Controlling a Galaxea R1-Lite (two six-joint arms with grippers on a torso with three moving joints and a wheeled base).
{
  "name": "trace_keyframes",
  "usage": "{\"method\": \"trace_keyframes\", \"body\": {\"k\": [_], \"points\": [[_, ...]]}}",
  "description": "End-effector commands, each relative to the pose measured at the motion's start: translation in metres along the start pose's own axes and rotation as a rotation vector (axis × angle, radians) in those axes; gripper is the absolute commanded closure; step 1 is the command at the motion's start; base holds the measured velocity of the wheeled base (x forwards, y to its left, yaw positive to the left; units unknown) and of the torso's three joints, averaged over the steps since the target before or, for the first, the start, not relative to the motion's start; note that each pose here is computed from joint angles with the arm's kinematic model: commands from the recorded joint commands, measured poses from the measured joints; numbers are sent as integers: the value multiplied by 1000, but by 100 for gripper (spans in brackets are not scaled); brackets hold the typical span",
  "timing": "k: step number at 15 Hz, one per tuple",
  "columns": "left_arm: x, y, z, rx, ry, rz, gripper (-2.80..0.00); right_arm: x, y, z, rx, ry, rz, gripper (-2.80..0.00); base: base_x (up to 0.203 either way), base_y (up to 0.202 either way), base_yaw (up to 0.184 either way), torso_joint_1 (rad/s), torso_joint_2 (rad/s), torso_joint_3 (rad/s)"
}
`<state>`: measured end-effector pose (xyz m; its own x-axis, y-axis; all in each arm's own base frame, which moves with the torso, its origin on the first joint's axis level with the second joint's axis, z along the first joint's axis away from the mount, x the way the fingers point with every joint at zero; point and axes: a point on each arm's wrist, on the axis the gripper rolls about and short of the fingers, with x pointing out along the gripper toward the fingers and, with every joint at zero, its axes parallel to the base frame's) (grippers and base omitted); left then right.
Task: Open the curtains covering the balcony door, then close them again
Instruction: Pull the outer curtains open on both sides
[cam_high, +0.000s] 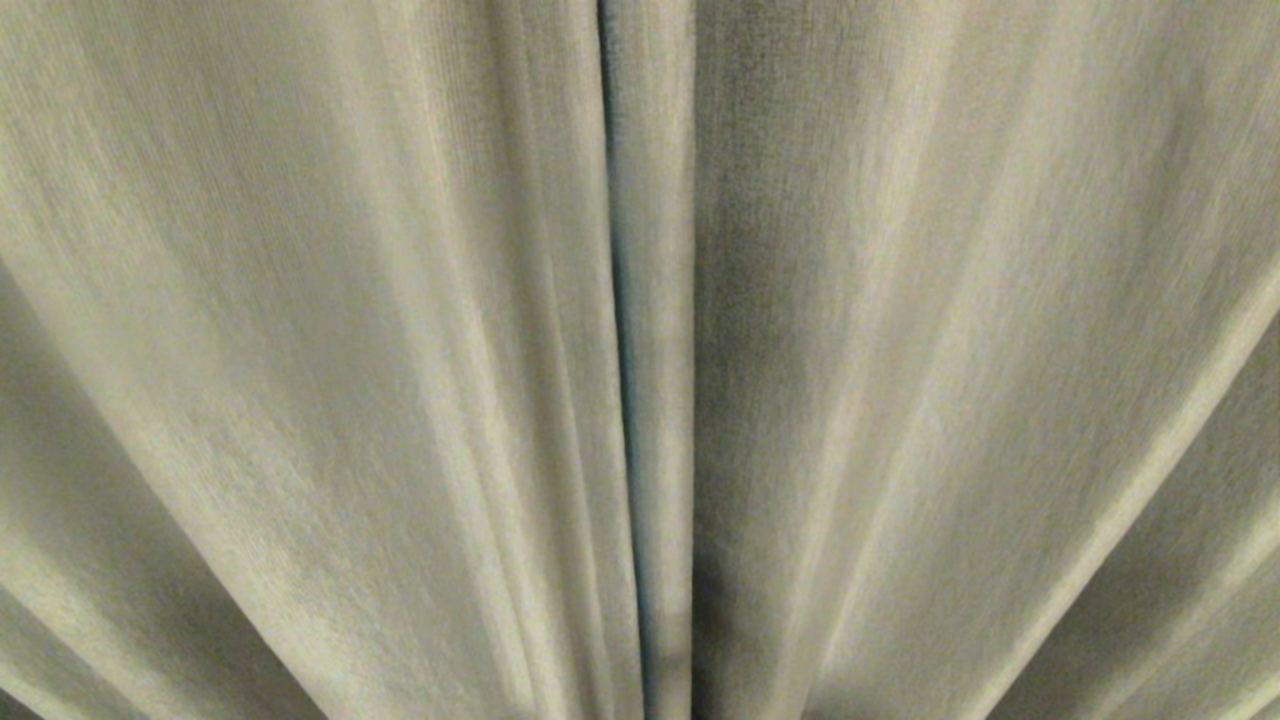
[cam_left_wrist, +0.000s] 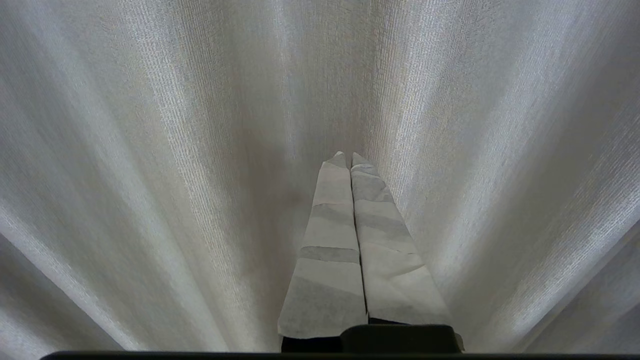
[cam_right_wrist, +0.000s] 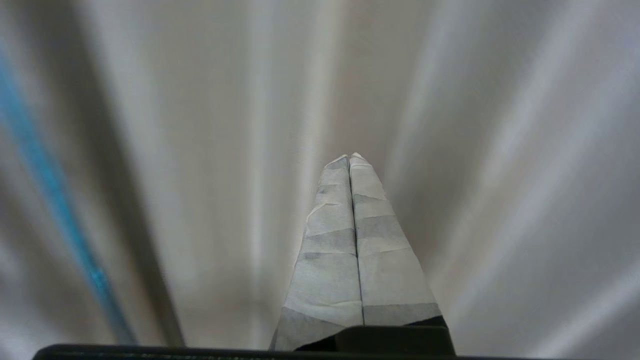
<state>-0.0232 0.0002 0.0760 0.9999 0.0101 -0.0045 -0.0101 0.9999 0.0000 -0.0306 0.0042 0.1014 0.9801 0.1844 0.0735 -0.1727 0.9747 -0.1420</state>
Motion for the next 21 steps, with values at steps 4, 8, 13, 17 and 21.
{"method": "trace_keyframes", "body": {"k": [4,8,13,17,21], "points": [[0,0,0,0,0,1,0,15,-8,55,-31,29,100,0,0,0,0,0,0,0],[0,0,0,0,0,1,0,31,-16,102,-80,2,132,-280,0,0,0,0,0,0],[0,0,0,0,-1,1,0,49,-22,123,-83,3,147,-280,0,0,0,0,0,0],[0,0,0,0,-1,1,0,79,-29,134,-82,-2,141,-280,0,0,0,0,0,0],[0,0,0,0,-1,1,0,119,-38,144,-59,-22,138,-280,0,0,0,0,0,0]]}}
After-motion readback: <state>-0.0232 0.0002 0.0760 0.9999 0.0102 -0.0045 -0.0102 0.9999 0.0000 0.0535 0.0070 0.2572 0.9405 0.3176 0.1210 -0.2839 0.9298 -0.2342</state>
